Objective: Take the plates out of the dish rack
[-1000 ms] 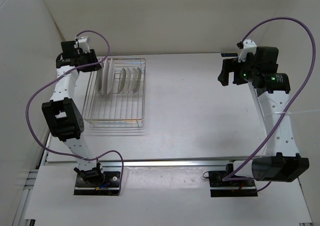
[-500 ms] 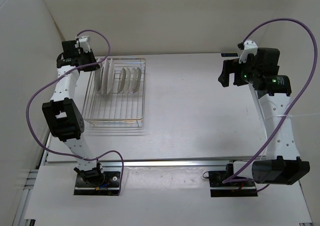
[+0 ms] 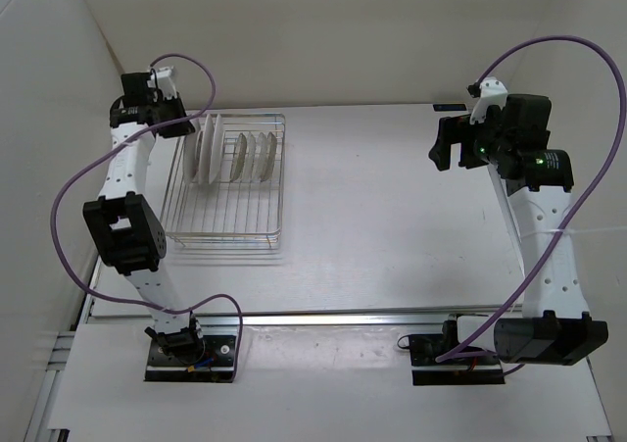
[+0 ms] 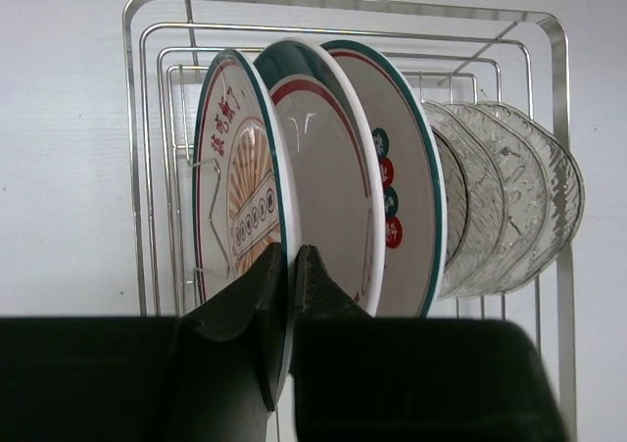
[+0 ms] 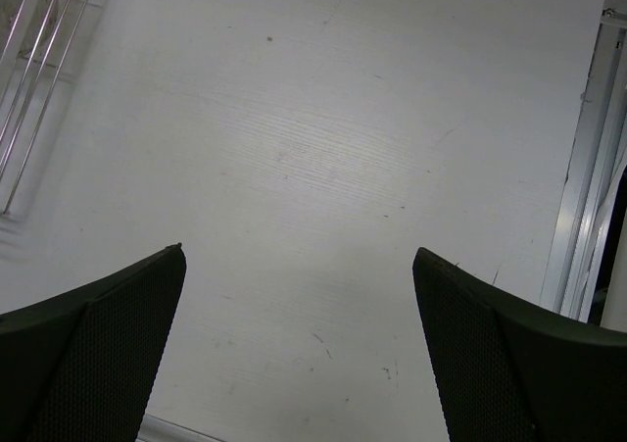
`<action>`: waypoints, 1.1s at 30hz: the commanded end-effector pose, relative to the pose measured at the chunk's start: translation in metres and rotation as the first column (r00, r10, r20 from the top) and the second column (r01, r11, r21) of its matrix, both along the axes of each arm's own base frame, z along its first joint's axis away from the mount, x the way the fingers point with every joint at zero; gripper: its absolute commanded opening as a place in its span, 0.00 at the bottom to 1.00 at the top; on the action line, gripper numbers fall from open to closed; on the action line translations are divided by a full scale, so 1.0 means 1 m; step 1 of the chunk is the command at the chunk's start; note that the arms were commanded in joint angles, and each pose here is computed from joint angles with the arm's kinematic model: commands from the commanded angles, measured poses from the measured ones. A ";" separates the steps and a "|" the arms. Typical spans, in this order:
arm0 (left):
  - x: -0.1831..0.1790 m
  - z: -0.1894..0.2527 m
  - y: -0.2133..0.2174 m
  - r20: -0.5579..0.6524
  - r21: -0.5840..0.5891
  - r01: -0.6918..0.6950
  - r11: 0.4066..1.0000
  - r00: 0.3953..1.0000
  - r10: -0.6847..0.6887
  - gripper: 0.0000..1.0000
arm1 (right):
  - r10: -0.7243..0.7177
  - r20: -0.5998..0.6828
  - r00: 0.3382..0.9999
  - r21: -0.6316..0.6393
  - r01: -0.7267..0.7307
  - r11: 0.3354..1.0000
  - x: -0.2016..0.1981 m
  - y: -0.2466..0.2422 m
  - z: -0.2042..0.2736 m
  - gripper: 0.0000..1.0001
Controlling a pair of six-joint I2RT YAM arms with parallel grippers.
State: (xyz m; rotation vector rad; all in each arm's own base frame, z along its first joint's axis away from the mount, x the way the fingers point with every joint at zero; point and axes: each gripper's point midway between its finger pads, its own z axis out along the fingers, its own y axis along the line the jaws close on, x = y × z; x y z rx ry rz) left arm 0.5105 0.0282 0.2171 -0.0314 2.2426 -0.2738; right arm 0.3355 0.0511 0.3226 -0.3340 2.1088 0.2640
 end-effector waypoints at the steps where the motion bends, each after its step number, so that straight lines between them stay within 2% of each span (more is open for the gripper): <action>1: -0.009 0.080 0.015 0.156 0.063 -0.055 0.997 0.987 0.045 0.11 | -0.012 0.054 0.998 -0.013 0.012 1.000 0.002 -0.004 0.012 1.00; 6: -0.029 0.128 -0.015 0.241 0.042 0.030 0.999 0.970 -0.039 0.11 | -0.021 0.054 0.998 -0.018 0.022 1.000 0.004 -0.006 0.013 1.00; 9: -0.049 0.163 -0.040 0.314 0.103 0.106 0.989 0.940 -0.134 0.11 | -0.023 0.057 0.998 -0.030 0.025 0.999 0.005 -0.008 0.012 1.00; 11: -0.067 0.194 -0.057 0.383 0.167 0.140 0.976 0.903 -0.195 0.11 | -0.023 0.048 0.999 -0.031 0.025 0.999 0.007 -0.008 0.010 1.00; 14: -0.086 0.219 -0.069 0.417 0.257 0.152 0.954 0.874 -0.252 0.11 | -0.023 0.057 0.998 -0.031 0.025 0.999 0.007 -0.008 0.013 1.00; 16: -0.104 0.232 -0.092 0.437 0.319 0.184 0.930 0.842 -0.316 0.11 | -0.023 0.057 0.998 -0.031 0.025 0.999 0.009 -0.008 0.014 1.00; 17: -0.106 0.221 -0.090 0.407 0.383 0.170 0.908 0.852 -0.331 0.11 | -0.023 0.057 0.998 -0.031 0.025 0.999 0.009 -0.008 0.014 1.00; 18: -0.117 0.229 -0.110 0.424 0.420 0.190 0.887 0.823 -0.378 0.11 | -0.023 0.059 0.998 -0.031 0.025 0.999 0.012 -0.008 0.015 1.00; 19: -0.118 0.225 -0.118 0.409 0.457 0.198 0.867 0.819 -0.403 0.11 | -0.031 0.059 0.998 -0.035 0.033 0.999 0.012 -0.010 0.015 1.00; 20: -0.119 0.223 -0.116 0.379 0.542 0.170 0.823 0.824 -0.420 0.11 | -0.031 0.060 0.998 -0.035 0.033 0.999 0.015 -0.010 0.017 1.00; 22: -0.133 0.218 -0.151 0.329 0.624 0.224 0.749 0.794 -0.511 0.11 | -0.024 0.068 0.997 -0.008 0.024 1.000 0.017 -0.005 0.023 1.00; 23: -0.135 0.216 -0.149 0.302 0.684 0.176 0.708 0.815 -0.495 0.11 | 0.011 0.059 0.998 0.033 -0.013 0.999 0.015 0.002 0.026 1.00; 24: -0.136 0.203 -0.159 0.242 0.763 0.189 0.619 0.803 -0.545 0.11 | 0.032 0.067 0.997 0.068 -0.036 0.997 0.013 0.006 0.032 1.00; 25: -0.148 0.207 -0.191 0.247 0.804 0.192 0.563 0.753 -0.609 0.11 | 0.055 0.033 0.998 0.128 -0.059 0.990 0.014 0.012 0.029 1.00; 26: -0.153 0.208 -0.187 0.235 0.853 0.123 0.508 0.777 -0.583 0.11 | 0.072 0.050 0.996 0.177 -0.080 0.981 0.013 0.010 0.043 1.00; 27: -0.156 0.186 -0.197 0.137 0.919 0.141 0.368 0.762 -0.633 0.11 | 0.116 0.030 0.993 0.239 -0.119 0.964 0.009 0.016 0.046 1.00; 28: -0.172 0.195 -0.217 0.172 0.938 0.082 0.336 0.733 -0.658 0.11 | 0.237 0.016 0.971 0.367 -0.226 0.902 0.003 0.036 0.052 1.00; 29: -0.179 0.192 -0.227 0.167 0.955 0.054 0.291 0.712 -0.682 0.11 | 0.274 0.020 0.962 0.430 -0.255 0.866 0.001 0.036 0.058 1.00; 30: -0.185 0.160 -0.237 0.041 0.992 0.060 0.113 0.684 -0.728 0.11 | 0.323 0.014 0.946 0.490 -0.288 0.823 0.003 0.040 0.060 1.00; 31: -0.206 0.159 -0.253 0.035 0.998 0.022 0.064 0.639 -0.769 0.11 | 0.374 0.003 0.927 0.550 -0.314 0.774 0.000 0.048 0.062 1.00; 32: -0.213 0.163 -0.267 0.085 0.996 -0.035 0.081 0.607 -0.790 0.11 | 0.442 0.027 0.897 0.590 -0.371 0.717 -0.006 0.055 0.068 0.99; 33: -0.220 0.155 -0.275 0.064 0.998 -0.053 0.040 0.582 -0.811 0.11 | 0.460 0.021 0.888 0.608 -0.376 0.699 -0.001 0.056 0.064 0.99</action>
